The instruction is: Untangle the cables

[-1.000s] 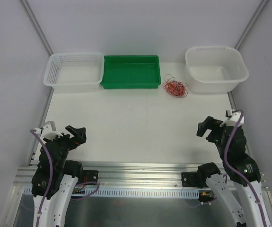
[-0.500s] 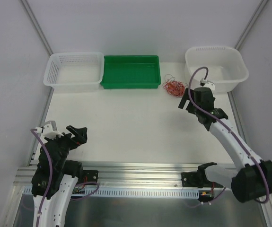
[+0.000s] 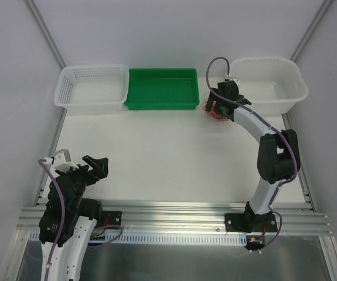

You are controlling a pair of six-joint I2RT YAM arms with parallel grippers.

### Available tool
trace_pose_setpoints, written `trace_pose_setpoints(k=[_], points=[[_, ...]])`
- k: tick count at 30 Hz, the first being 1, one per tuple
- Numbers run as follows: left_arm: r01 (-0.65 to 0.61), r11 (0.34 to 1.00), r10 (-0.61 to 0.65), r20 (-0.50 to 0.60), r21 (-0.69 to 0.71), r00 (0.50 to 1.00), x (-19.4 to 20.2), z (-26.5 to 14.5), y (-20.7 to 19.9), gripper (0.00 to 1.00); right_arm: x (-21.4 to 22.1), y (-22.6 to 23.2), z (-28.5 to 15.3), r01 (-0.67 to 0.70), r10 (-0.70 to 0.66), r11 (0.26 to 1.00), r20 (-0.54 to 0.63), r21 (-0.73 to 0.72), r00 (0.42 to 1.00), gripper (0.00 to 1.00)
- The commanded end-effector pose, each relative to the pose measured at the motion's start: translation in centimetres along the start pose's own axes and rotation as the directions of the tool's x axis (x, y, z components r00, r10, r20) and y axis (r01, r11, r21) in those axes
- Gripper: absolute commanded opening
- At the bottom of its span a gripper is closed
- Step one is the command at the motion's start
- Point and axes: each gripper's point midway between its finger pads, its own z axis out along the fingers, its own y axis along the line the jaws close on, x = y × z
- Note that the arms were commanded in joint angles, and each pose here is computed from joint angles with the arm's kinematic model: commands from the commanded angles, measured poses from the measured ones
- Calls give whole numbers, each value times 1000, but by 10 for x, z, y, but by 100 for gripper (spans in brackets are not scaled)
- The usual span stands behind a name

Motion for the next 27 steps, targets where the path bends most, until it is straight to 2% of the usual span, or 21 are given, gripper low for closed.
trace_pose_setpoints(k=[1, 7, 8, 14, 17, 20, 21, 23, 24, 27], points=[[-7, 998, 2, 74, 55, 997, -12, -6, -8, 99, -8, 5, 25, -11, 11, 999, -1, 32, 1000, 96], [-7, 999, 4, 66, 51, 998, -10, -4, -7, 99, -5, 1, 61, -15, 17, 993, -15, 119, 1000, 96], [-7, 999, 4, 66, 51, 998, -10, -5, -7, 99, 7, -1, 71, 2, 5, 991, -52, 137, 999, 96], [-9, 999, 5, 68, 51, 998, -10, -4, -7, 99, 13, -2, 89, 19, -6, 985, -74, 174, 997, 95], [-9, 999, 5, 68, 51, 998, -11, -4, -7, 99, 15, -5, 94, 13, 3, 984, -88, 179, 996, 91], [-8, 999, 5, 69, 52, 998, -11, -5, -7, 99, 13, -5, 94, 10, 6, 984, -86, 175, 996, 74], [-9, 999, 5, 68, 51, 998, -11, -4, -7, 99, 14, -5, 93, 8, 7, 985, -86, 174, 996, 61], [-8, 998, 4, 71, 55, 997, -11, -5, -8, 99, 15, -6, 92, 5, 10, 985, -86, 174, 996, 47], [-8, 998, 4, 71, 55, 997, -11, -5, -8, 99, 22, -8, 91, 5, 13, 984, -100, 176, 995, 22], [-9, 998, 4, 70, 60, 998, -11, -5, -9, 99, 27, -5, 84, -9, 25, 988, -107, 153, 994, 1]])
